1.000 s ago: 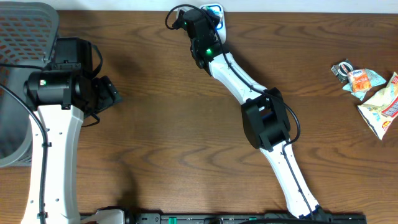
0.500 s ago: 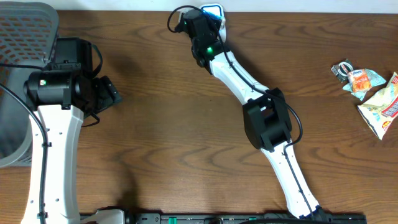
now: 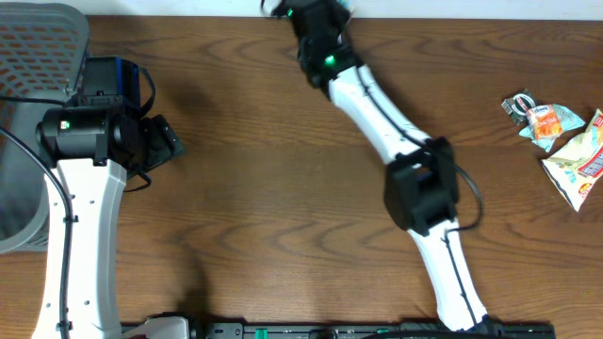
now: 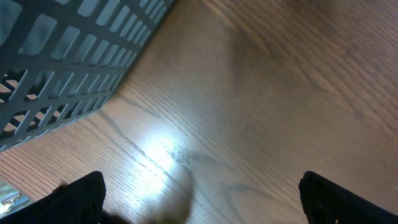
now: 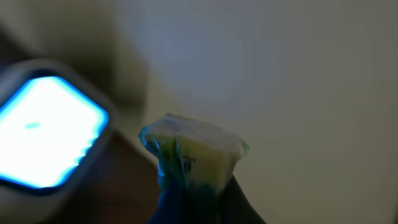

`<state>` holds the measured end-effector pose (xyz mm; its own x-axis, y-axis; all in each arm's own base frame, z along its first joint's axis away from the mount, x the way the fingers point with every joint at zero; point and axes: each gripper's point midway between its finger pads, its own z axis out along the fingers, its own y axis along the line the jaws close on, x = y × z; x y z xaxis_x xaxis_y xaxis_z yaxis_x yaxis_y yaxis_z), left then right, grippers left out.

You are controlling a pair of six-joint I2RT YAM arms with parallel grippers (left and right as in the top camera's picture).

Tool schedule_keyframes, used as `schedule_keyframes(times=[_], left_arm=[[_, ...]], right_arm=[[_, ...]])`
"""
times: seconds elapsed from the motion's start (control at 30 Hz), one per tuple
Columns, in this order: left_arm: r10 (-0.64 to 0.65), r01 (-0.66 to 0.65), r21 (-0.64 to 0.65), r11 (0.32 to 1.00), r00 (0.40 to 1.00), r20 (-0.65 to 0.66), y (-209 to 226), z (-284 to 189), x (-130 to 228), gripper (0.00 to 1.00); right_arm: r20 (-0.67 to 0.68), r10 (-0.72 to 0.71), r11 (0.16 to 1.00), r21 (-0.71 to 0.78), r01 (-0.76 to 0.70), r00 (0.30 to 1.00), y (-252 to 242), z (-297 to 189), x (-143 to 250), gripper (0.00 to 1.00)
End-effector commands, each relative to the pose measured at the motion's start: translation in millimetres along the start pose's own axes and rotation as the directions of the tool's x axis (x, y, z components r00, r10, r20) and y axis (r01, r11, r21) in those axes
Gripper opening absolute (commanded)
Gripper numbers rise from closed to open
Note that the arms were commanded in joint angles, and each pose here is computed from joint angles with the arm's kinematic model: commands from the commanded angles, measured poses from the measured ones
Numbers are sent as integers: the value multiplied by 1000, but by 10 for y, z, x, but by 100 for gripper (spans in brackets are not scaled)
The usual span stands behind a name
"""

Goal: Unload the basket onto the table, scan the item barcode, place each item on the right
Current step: 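Carry the teal Kleenex pack to the far right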

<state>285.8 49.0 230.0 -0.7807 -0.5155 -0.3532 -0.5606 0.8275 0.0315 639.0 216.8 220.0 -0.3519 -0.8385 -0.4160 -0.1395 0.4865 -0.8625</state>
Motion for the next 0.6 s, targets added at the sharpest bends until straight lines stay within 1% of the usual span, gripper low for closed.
schedule_keyframes(times=[0.0,0.07,0.1,0.2,0.3,0.37,0.4,0.47,0.57], left_arm=[[-12,12,-12,1000,1000,1,25,5,-14,98],[-12,12,-12,1000,1000,1,25,5,-14,98],[-12,12,-12,1000,1000,1,25,5,-14,97],[-11,11,-12,1000,1000,1,25,5,-14,98],[-12,12,-12,1000,1000,1,25,5,-14,98],[-12,12,-12,1000,1000,1,25,5,-14,98],[-12,12,-12,1000,1000,1,25,6,-14,98],[-12,12,-12,1000,1000,1,25,5,-14,98],[-12,12,-12,1000,1000,1,25,5,-14,98]], right_arm=[[-76,258,945,227,-235,963,-1102,-244,275,1],[-142,330,917,285,-280,933,-1303,-265,552,1],[-179,350,912,290,-291,920,-1338,-254,700,1],[-309,386,911,274,-307,869,-1325,-198,1215,1],[-447,424,903,271,-333,788,-1268,-154,1800,1],[-522,453,891,228,-393,723,-1172,-118,2155,1],[-559,479,872,213,-442,676,-1130,-102,2355,1],[-615,524,832,218,-511,590,-1108,-100,2689,1],[-680,556,785,241,-571,478,-1126,-125,3132,1]])
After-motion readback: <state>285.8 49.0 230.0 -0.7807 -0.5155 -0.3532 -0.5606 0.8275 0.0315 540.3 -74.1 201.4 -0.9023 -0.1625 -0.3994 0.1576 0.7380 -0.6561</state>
